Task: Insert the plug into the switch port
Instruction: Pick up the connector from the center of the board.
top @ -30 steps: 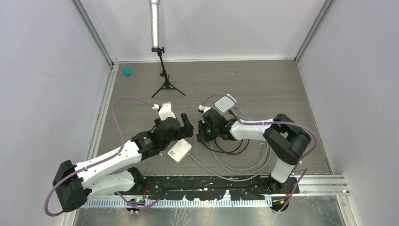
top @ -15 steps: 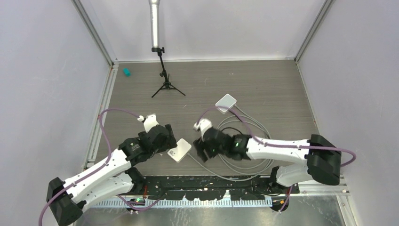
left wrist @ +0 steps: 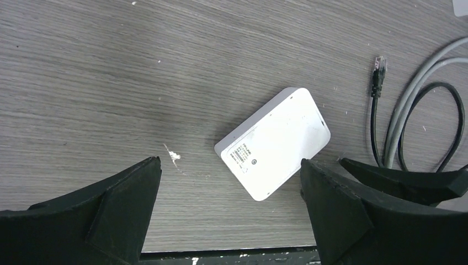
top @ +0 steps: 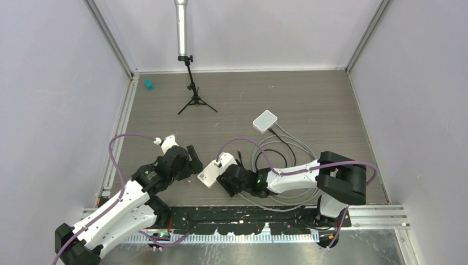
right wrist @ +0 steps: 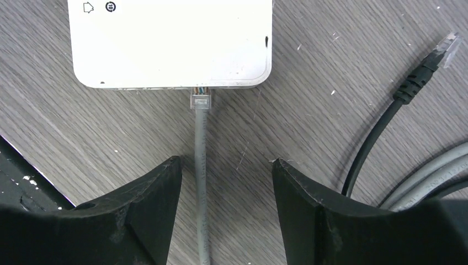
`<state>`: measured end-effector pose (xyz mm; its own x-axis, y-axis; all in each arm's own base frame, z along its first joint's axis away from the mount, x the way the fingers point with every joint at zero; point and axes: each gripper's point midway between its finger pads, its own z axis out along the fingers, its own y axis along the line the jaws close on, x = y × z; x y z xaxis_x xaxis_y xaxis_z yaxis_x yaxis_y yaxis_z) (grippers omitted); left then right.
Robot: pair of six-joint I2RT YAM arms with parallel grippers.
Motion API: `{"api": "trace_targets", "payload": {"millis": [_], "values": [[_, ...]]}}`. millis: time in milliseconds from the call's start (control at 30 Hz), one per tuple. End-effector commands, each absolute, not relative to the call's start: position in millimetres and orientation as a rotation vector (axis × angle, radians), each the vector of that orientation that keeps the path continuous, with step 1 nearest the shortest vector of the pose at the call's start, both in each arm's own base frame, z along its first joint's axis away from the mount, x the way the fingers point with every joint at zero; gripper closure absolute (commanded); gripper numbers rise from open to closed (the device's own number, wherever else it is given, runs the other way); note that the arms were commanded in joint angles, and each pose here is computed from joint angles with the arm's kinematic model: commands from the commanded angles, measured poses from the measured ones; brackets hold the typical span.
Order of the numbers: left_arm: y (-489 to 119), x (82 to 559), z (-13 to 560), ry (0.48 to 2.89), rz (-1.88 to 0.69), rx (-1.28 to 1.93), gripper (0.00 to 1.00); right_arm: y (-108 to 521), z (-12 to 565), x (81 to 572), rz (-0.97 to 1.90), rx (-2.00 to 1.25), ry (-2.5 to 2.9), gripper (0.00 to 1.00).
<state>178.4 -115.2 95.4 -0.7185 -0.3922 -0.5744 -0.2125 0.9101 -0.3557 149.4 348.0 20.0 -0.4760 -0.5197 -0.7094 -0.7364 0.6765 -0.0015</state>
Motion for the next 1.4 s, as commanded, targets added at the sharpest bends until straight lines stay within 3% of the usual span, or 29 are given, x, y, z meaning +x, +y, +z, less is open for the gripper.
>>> {"api": "trace_targets", "payload": {"millis": [0, 267, 600, 833, 1000, 1067, 1133, 1367], "values": [[-119, 177, 98, 2.373, -0.408, -0.385, 0.0, 354, 50, 165, 0.402, -0.87, 2.13, 0.34], [-121, 177, 113, 2.322, -0.461, -0.345, 0.0, 315, 96, 205, 0.416, -0.743, 2.181, 0.33], [-133, 174, 111, 2.317, -0.552, -0.304, 0.0, 310, 68, 223, 0.624, -0.739, 2.365, 0.4], [-134, 173, 109, 2.321, -0.555, -0.3, 0.0, 304, 38, 232, 0.524, -0.698, 2.424, 0.46], [-134, 174, 111, 2.314, -0.559, -0.294, 0.0, 284, 15, 238, 0.328, -0.689, 2.467, 0.61], [-136, 175, 116, 2.303, -0.572, -0.281, 0.0, 284, 12, 235, 0.324, -0.702, 2.469, 0.75], [-140, 177, 125, 2.28, -0.598, -0.256, 0.0, 285, 10, 230, 0.344, -0.715, 2.473, 0.96], [-157, 184, 177, 2.122, -0.736, -0.116, 0.0, 288, 61, 222, 0.517, -0.675, 2.319, 0.99]]}}
